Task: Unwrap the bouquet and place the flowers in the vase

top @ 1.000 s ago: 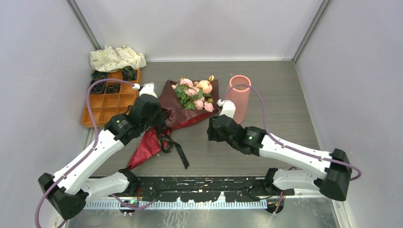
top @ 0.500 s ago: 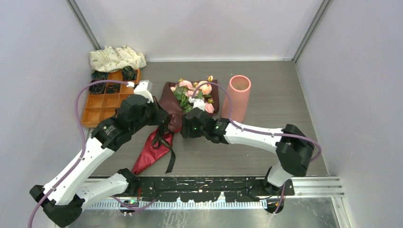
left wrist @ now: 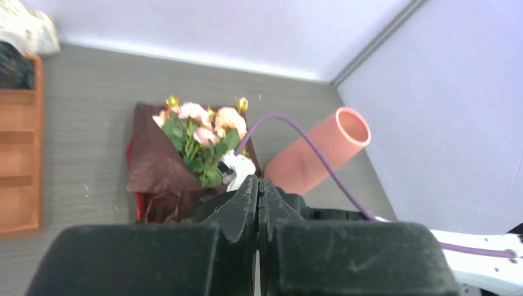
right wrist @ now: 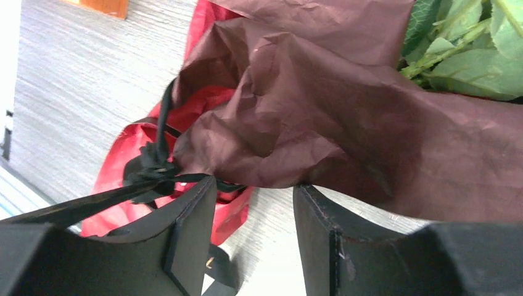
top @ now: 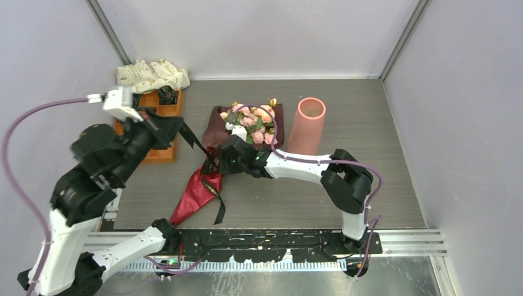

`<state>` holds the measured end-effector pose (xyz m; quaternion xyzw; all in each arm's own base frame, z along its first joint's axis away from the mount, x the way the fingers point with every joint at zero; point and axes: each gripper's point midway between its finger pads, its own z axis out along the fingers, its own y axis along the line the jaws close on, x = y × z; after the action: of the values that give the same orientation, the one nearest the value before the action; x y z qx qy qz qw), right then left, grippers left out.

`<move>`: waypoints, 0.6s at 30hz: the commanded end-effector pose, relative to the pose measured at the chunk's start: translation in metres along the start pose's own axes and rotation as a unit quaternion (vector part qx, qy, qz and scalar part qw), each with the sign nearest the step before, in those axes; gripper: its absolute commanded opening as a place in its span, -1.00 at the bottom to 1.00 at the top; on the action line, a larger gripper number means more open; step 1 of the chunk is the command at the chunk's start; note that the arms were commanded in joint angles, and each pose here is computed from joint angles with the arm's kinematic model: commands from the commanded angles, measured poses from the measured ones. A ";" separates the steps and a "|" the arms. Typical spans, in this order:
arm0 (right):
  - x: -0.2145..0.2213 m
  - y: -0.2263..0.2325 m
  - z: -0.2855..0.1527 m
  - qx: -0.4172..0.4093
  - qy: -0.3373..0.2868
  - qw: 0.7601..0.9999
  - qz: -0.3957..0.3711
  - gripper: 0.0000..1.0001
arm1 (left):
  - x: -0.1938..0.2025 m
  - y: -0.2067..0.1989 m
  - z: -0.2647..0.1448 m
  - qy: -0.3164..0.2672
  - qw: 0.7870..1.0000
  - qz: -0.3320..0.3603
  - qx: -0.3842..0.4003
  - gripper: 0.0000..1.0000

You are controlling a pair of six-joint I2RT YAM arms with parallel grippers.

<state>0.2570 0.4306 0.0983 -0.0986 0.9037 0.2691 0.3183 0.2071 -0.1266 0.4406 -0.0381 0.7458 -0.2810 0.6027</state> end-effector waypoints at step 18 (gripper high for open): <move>-0.008 -0.073 0.009 0.121 0.014 0.992 0.038 0.06 | -0.107 0.095 -0.150 -0.230 0.956 -0.010 -0.183 -1.00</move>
<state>0.2860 0.3847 0.0541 -0.0508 0.9399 0.1727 0.2903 0.1438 0.0125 0.4981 -0.1717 0.6552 -0.1673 0.7164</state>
